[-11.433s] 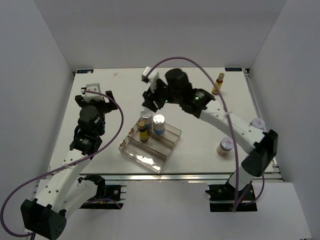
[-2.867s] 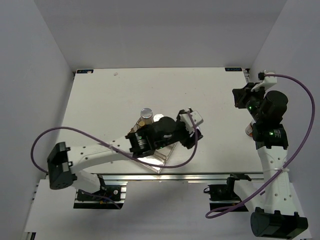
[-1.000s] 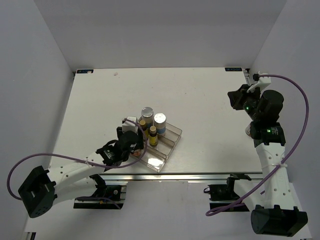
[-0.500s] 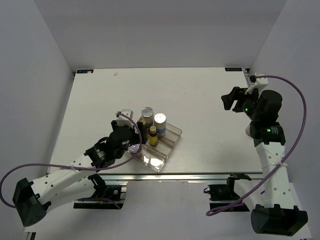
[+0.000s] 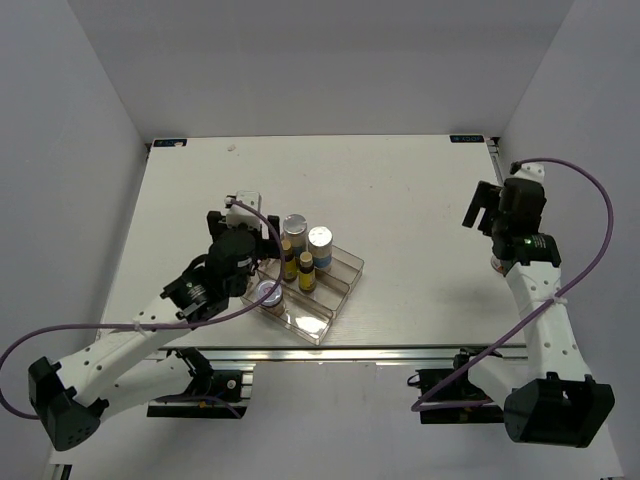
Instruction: Organize the condiment bottles
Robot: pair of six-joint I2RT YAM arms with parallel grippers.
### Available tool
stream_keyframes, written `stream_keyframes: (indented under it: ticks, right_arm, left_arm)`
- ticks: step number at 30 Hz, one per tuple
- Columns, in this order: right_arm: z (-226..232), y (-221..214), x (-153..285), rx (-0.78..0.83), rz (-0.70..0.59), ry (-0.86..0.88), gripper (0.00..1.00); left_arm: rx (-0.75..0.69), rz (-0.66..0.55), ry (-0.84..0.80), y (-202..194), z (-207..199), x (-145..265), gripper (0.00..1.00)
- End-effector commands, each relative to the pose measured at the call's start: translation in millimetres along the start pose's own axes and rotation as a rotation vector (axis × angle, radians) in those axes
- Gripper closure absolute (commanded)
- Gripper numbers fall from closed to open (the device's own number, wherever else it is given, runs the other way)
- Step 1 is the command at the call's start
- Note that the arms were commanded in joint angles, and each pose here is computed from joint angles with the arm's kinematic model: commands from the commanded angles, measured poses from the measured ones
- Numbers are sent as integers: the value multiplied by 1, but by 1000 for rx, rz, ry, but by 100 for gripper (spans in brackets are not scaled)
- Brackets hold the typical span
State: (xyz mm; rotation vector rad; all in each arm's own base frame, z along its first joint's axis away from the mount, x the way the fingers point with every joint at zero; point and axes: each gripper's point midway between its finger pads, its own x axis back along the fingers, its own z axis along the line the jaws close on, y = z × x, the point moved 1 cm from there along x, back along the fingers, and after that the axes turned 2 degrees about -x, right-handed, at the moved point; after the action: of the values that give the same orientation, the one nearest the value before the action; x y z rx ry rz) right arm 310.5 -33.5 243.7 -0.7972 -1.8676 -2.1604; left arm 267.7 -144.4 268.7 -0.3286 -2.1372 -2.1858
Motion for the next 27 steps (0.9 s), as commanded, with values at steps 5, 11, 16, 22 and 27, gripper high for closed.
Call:
stream_keyframes:
  ticks: [5,11,16,22,27]
  right_arm:
    - [-62,-33,-20,59,46,-373,11]
    - [-83,-49,-43,99,108,-488,11]
    - [-99,-51,-61,85,120,-523,11]
    - [-126,-62,-83,38,203,-540,11]
    - [-126,-72,-101,-3,275,-432,11]
  left_arm:
    - [-126,38,61,-19,16,-12,2]
    - [-109,44,46,-29,20,-5,2]
    - [-102,42,53,-30,23,-3,2]
    - [-117,60,52,-36,21,-5,2]
    - [-120,65,54,-38,21,-6,2]
